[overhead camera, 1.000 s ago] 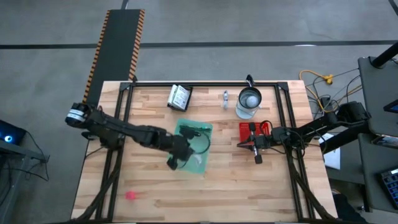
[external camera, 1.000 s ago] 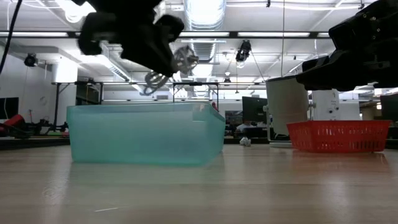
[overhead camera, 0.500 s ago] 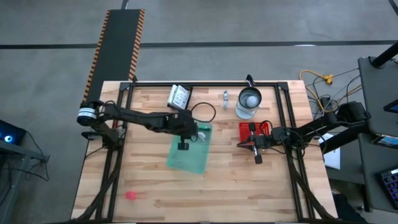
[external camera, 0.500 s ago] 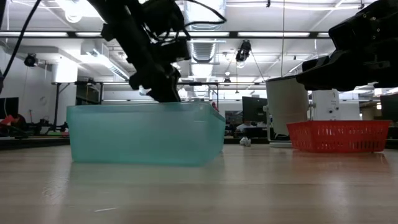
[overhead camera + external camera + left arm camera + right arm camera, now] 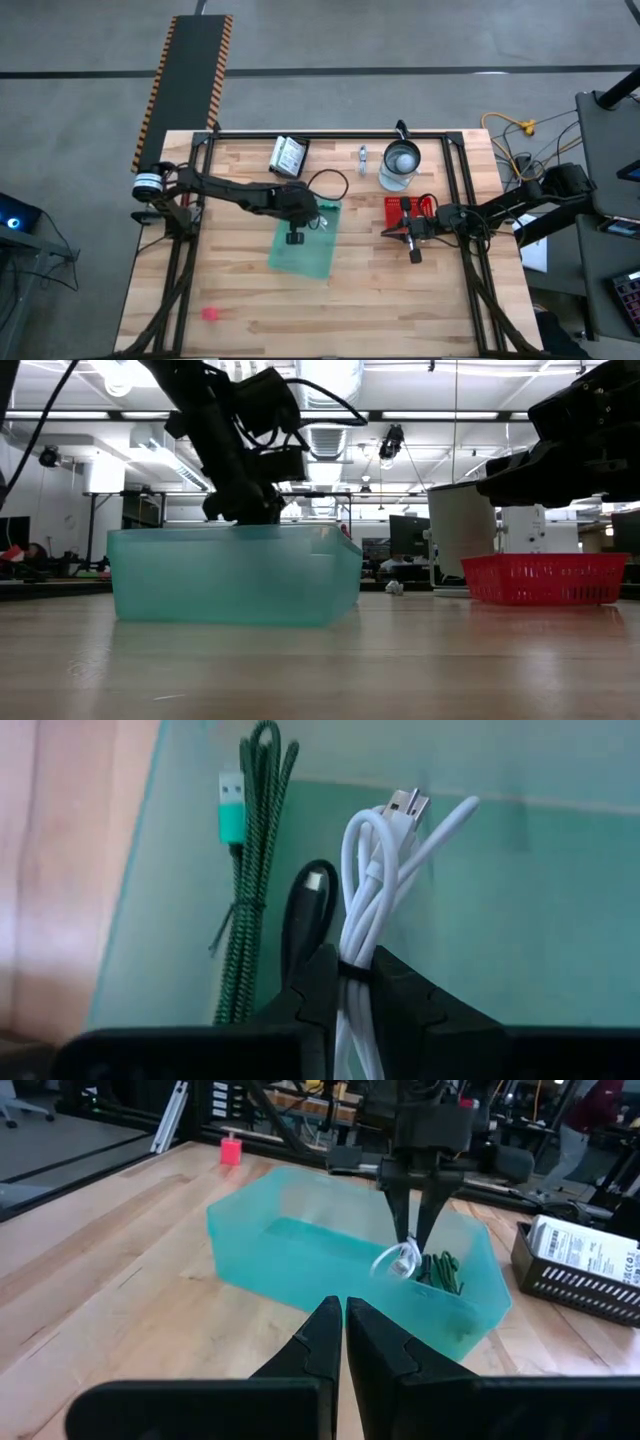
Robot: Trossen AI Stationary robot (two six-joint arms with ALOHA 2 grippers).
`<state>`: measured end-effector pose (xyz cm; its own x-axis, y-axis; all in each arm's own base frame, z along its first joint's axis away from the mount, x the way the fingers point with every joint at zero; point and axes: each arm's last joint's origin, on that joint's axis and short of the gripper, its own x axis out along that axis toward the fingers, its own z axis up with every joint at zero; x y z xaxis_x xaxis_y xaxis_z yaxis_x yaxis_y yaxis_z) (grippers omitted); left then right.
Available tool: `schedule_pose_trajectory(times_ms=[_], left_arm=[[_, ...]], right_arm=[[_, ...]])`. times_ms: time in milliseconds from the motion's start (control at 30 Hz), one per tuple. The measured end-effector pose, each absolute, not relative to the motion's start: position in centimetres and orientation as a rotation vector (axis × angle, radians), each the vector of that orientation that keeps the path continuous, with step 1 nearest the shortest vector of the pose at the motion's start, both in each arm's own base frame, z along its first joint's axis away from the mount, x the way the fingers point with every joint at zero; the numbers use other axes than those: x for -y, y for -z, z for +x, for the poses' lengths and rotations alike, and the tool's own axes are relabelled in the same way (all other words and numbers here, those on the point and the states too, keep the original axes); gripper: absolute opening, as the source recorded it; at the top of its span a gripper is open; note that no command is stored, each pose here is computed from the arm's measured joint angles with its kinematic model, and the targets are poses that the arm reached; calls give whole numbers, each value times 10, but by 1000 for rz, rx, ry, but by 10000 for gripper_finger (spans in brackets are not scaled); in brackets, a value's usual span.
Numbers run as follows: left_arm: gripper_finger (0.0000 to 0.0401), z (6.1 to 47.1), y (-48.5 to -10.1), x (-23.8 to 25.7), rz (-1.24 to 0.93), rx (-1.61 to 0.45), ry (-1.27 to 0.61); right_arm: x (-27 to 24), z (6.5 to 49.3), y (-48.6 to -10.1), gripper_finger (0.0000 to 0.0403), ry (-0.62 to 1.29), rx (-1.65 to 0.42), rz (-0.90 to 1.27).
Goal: Pick and place items into bin
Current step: Put the bottom left white charger cable into the green bin
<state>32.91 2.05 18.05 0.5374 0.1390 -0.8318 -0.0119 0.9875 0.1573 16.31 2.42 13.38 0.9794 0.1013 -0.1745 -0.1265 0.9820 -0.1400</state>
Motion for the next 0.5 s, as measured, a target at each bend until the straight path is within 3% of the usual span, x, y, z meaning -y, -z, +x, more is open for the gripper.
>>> schedule_pose_trajectory(times_ms=[500], left_arm=[[37, 328, -166, -20, 76, -1088, -102]], right_arm=[[-24, 163, -134, 9, -115, -168, -149]])
